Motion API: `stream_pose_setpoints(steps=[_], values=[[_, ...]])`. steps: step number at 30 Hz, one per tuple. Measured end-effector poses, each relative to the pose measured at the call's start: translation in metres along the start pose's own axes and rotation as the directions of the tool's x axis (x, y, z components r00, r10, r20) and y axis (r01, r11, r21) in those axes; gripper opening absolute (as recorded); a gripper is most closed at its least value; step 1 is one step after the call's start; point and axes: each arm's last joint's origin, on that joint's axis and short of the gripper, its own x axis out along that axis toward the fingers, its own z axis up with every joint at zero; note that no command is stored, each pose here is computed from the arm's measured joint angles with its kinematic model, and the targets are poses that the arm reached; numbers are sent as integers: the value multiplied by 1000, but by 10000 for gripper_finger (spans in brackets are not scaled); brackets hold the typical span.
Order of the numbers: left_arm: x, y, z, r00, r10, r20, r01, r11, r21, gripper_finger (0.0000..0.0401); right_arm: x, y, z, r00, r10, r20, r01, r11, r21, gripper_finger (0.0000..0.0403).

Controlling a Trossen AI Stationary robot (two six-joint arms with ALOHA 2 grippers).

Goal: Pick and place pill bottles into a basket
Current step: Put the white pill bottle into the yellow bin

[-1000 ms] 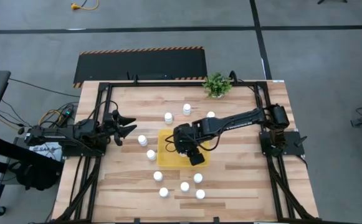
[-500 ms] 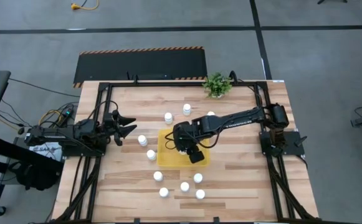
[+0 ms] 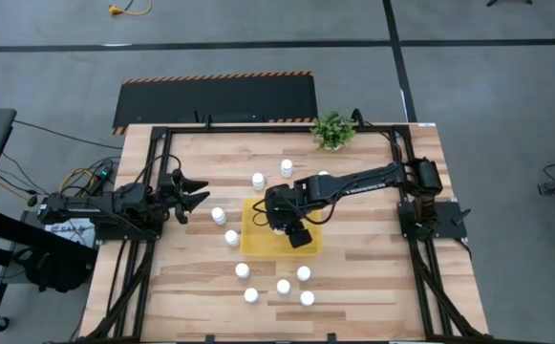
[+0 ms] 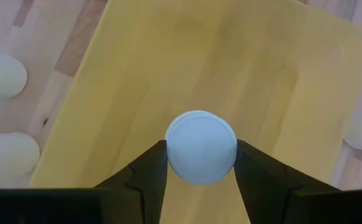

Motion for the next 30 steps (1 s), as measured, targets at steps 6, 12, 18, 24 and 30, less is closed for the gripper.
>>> stream_pose_setpoints(steps=[6, 12, 18, 24, 30], values=[[0, 0, 0, 1000, 0, 0, 0, 1000, 0, 194, 0, 1, 0, 1000, -1, 1, 1, 999, 41, 159], [0, 0, 0, 1000, 0, 0, 0, 1000, 0, 194, 1, 3, 1, 1000, -19, -6, 19, 998, 63, 161], [0, 0, 0, 1000, 0, 0, 0, 1000, 0, 194, 1, 2, 0, 1000, -26, -11, 27, 998, 65, 160], [0, 0, 0, 1000, 0, 0, 0, 1000, 0, 194, 5, 3, -5, 999, -19, -28, 21, 998, 66, 169], [0, 0, 0, 1000, 0, 0, 0, 1000, 0, 194, 14, 6, -15, 998, -5, -66, 9, 998, 68, 167]])
